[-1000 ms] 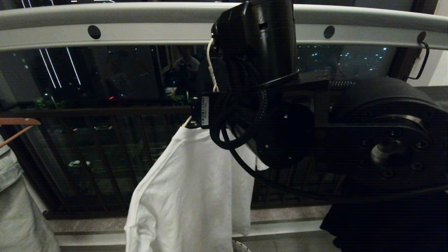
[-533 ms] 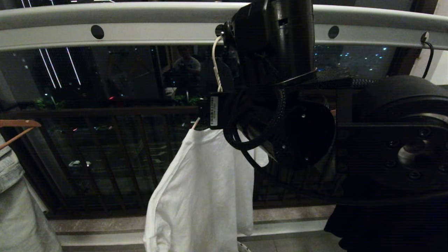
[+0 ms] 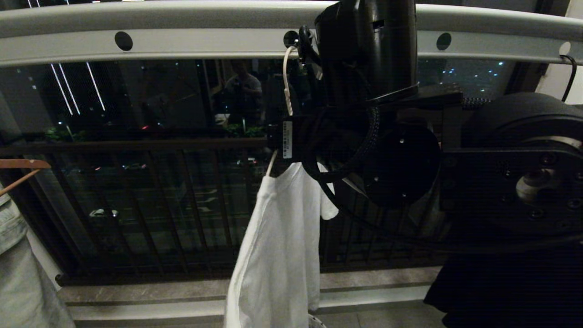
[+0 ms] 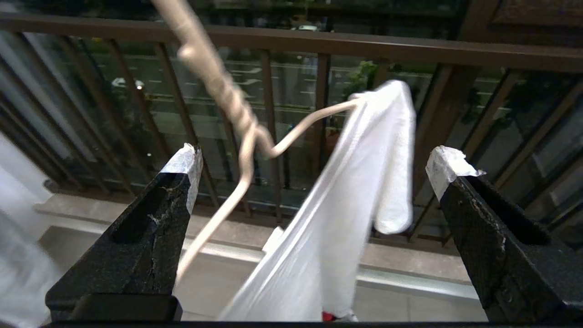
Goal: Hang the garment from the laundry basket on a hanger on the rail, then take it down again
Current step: Take the clothes off the clothes rack
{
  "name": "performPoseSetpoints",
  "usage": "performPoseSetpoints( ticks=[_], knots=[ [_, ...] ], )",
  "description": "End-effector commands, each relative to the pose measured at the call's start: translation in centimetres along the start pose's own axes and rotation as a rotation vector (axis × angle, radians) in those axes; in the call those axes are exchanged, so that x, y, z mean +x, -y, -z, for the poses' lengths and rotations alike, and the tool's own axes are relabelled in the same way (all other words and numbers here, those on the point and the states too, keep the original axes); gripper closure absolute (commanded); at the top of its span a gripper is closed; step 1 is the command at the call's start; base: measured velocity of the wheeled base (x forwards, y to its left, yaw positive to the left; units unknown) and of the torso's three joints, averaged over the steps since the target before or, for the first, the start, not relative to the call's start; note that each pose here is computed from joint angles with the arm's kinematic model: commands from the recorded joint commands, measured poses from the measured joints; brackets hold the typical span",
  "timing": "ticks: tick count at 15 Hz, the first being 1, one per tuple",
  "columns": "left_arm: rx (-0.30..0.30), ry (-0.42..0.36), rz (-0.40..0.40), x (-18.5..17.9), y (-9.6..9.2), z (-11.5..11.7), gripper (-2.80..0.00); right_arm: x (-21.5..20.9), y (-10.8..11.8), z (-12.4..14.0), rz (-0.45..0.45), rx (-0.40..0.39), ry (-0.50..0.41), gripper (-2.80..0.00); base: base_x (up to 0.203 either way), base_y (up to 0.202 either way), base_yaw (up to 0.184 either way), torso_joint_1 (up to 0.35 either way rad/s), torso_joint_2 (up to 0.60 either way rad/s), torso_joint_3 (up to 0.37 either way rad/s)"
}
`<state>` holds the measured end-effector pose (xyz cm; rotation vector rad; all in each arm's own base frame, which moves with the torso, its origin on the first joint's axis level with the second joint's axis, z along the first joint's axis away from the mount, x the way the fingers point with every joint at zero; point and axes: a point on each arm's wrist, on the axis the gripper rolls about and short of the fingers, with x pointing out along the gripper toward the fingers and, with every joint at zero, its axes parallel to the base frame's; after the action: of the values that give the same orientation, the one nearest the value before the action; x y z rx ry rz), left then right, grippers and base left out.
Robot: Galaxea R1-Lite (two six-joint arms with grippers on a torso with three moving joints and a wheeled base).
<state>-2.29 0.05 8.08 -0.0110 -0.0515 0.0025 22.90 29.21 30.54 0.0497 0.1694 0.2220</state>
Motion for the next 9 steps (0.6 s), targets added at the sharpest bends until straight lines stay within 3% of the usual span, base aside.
performPoseSetpoints(
  ticks=[1,5,9],
  knots=[
    [0.000,-0.016,0.000,0.1,0.0,0.4,0.00,0.3,0.4,-0.1,0.017,-0.006,0.002,-2.80,0.000,0.000,0.000,0.000,0.00,0.000],
    [0.000,-0.015,0.000,0.1,0.0,0.4,0.00,1.8,0.7,0.3,0.040,-0.036,0.001,-2.80,0.000,0.000,0.000,0.000,0.00,0.000],
    [0.000,-0.015,0.000,0.1,0.0,0.4,0.00,3.2,-0.1,0.6,-0.008,-0.067,0.055,-2.80,0.000,0.000,0.000,0.000,0.00,0.000]
  ],
)
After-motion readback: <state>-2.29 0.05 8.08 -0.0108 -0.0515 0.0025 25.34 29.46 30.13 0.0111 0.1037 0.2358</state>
